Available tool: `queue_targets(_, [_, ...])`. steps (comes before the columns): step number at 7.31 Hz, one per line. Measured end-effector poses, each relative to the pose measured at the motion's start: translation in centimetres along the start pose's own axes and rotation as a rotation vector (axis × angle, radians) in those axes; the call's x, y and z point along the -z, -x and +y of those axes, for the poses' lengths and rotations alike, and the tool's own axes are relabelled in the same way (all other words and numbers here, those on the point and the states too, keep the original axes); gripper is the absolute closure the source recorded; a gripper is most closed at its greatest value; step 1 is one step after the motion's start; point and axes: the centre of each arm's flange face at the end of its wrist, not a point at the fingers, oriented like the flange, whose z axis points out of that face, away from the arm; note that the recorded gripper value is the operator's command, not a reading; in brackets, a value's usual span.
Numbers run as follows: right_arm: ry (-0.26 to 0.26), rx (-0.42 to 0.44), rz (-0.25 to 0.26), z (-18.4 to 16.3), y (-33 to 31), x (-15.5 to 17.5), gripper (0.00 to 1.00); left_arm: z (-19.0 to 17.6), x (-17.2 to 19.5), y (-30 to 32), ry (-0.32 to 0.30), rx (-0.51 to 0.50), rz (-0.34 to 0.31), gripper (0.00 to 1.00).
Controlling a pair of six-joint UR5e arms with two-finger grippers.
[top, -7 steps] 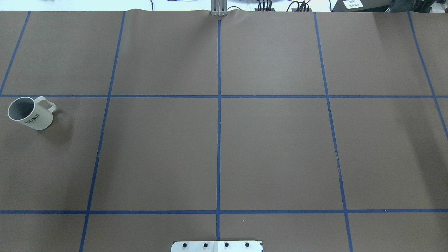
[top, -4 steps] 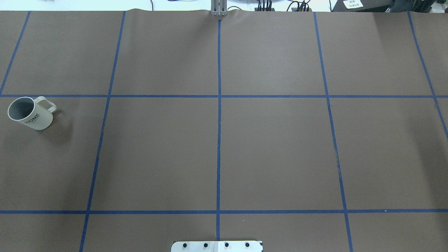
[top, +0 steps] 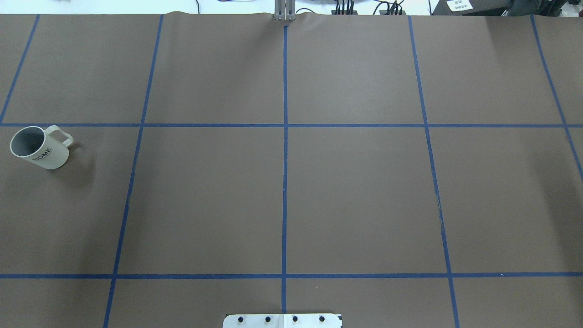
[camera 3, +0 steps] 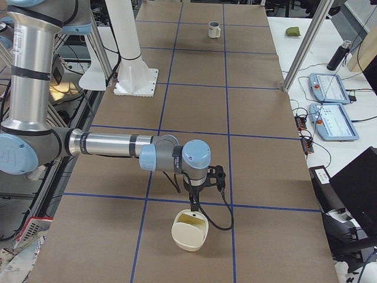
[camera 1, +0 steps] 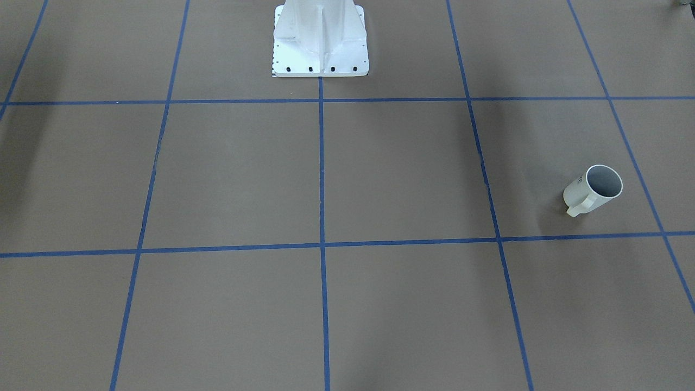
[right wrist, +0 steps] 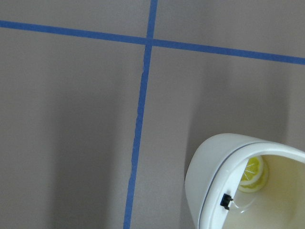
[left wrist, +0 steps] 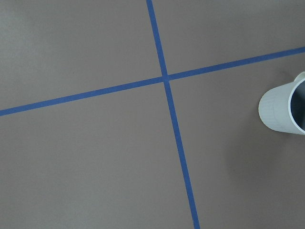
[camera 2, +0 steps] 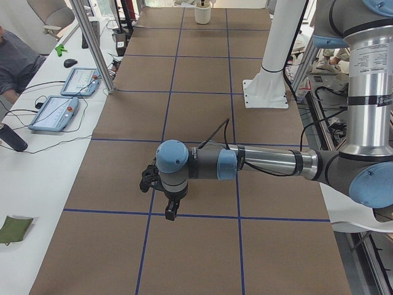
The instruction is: Left arm hands cup to right arm to dump lemon
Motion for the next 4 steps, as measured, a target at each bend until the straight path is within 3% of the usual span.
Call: queue_targets(4, [-0.022, 0.020, 0.000, -0.35, 0.22, 0.18, 0.01, 0.17, -0.28, 0.36, 0.007, 0.001, -0.002, 0.00])
